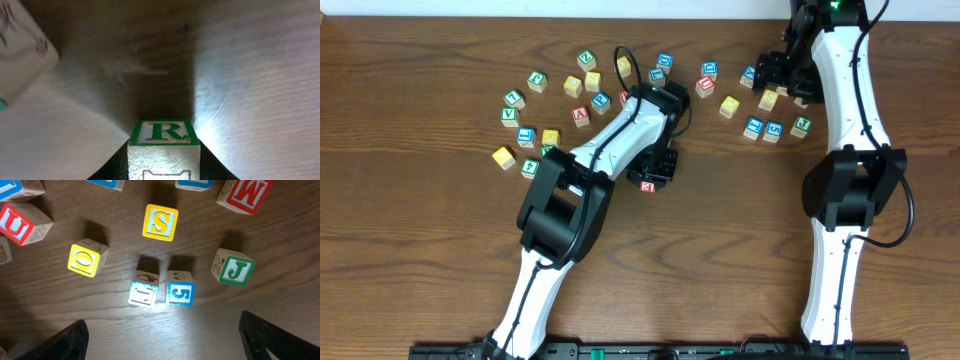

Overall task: Spell out NEURIPS
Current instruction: 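Carry the red E block with the left gripper toward the table center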

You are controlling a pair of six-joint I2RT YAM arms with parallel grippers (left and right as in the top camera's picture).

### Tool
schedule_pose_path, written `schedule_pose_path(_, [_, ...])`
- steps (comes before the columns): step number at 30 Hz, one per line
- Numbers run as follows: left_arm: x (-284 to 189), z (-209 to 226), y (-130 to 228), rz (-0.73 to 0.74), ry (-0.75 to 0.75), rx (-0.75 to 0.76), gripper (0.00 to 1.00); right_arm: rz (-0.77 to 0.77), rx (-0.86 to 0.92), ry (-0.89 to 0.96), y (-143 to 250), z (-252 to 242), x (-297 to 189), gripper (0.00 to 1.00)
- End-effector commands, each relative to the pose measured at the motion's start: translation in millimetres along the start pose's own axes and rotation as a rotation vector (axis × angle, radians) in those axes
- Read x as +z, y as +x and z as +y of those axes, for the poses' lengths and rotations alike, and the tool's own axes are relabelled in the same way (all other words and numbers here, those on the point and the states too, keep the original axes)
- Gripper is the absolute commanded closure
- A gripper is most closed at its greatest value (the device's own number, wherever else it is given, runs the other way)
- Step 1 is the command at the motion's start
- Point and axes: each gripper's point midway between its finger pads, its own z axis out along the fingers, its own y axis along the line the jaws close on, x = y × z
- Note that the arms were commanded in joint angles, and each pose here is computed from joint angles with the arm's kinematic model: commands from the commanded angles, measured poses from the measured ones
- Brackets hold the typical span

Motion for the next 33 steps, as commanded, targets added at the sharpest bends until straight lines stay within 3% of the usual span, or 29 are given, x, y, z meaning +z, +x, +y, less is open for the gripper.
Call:
schedule_pose_path(1, [1, 6, 16, 0.079, -0.019, -0.019, 0.69, -0.034, -0.030, -0.018, 2, 9, -20, 0.09])
schedule_pose_path(9, [-3, 14, 43, 0.190, -0.058, -0.031, 0.68, -0.030, -0.029, -0.017, 3, 8, -20, 0.09])
schedule_pose_path(15, [-1, 13, 39, 0.174, -0.053, -0.029, 0.54, -0.023, -0.029, -0.015, 4, 8, -20, 0.09])
schedule_pose_path(23, [4, 11, 31, 0.139, -0.042, -0.024, 0.53, -0.020, -0.029, -0.014, 5, 8, -20, 0.09])
schedule_pose_path(24, [4, 11, 31, 0.137, -0.042, -0.024, 0.53, -0.020, -0.029, -0.014, 5, 8, -20, 0.09])
schedule_pose_path(26, [4, 11, 32, 0.141, -0.043, -0.024, 0.64, -0.019, -0.029, -0.014, 6, 8, -20, 0.09])
schedule_pose_path(33, [-11, 20, 28, 0.137, -0.048, -0.048, 0.69, -0.021, -0.029, -0.014, 5, 8, -20, 0.09])
